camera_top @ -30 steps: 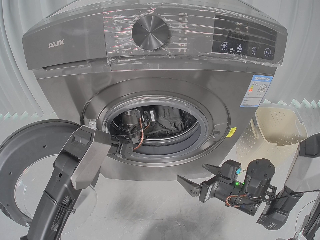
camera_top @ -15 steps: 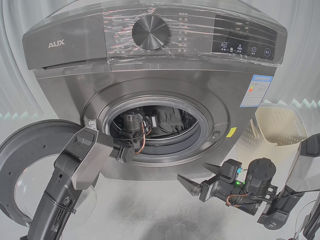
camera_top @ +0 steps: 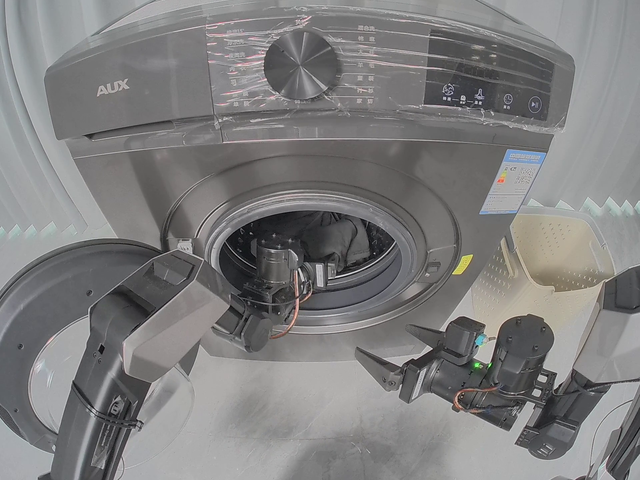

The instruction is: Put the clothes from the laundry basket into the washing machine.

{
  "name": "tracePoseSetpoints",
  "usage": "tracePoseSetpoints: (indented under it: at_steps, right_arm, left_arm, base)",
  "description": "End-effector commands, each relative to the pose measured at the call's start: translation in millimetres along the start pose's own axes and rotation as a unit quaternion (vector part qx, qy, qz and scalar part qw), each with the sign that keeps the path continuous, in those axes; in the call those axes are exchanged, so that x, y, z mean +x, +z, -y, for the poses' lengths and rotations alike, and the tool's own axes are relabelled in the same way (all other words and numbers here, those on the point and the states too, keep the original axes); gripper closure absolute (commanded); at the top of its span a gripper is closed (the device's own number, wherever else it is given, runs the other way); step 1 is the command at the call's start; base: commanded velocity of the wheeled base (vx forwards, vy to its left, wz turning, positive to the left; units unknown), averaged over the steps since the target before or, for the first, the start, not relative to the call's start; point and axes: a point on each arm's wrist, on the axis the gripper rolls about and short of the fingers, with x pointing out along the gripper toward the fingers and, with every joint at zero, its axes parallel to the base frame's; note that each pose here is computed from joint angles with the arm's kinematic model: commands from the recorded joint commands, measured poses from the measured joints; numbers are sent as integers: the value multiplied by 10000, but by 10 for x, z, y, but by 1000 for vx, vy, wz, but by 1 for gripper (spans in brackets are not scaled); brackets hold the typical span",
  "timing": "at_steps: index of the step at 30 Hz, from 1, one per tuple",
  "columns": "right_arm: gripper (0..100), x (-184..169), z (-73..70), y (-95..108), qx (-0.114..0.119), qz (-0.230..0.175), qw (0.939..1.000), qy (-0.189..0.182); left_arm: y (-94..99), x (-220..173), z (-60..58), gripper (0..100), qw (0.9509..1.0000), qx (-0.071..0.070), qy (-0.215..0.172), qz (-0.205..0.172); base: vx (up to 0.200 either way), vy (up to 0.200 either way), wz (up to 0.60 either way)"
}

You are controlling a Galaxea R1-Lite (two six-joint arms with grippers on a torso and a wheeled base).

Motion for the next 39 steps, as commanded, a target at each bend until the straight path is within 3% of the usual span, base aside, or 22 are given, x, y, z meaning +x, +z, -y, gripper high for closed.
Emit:
tracePoseSetpoints:
  at_steps: [1,11,15,21,26,30,34,39]
  right_arm:
    - [0,-6,-8,11,2,23,10000,16]
    - [0,-21,-13,36,6,67,10000,28]
    - [0,-21,-13,36,6,67,10000,28]
    - [0,-55,-17,59,8,96,9999,37]
    - [0,-135,-29,131,-4,211,9998,53]
    - [0,-243,-34,189,-26,304,9995,30]
    - [0,-424,2,315,-103,610,9975,-336]
    - [0,-660,106,346,-125,659,9959,-609]
  left_arm:
    - [47,-410,129,0,9989,151,-195,-389]
    - [-89,-784,270,0,9969,250,-438,-598]
    - [-93,-1039,438,0,9954,285,-715,-564]
    - [-100,-1612,689,0,9885,415,-1225,-788]
    - [-38,-2038,802,0,9853,405,-1544,-615]
    - [139,-2326,760,0,9849,292,-1678,-320]
    - [394,-2695,559,0,9842,-115,-1749,258]
    - [448,-2906,205,0,9919,-212,-1087,624]
  base:
    - [0,0,0]
    - [0,0,0]
    - [0,0,0]
    - [0,0,0]
    - [0,0,0]
    - [0,0,0]
    - [0,0,0]
    - [0,0,0]
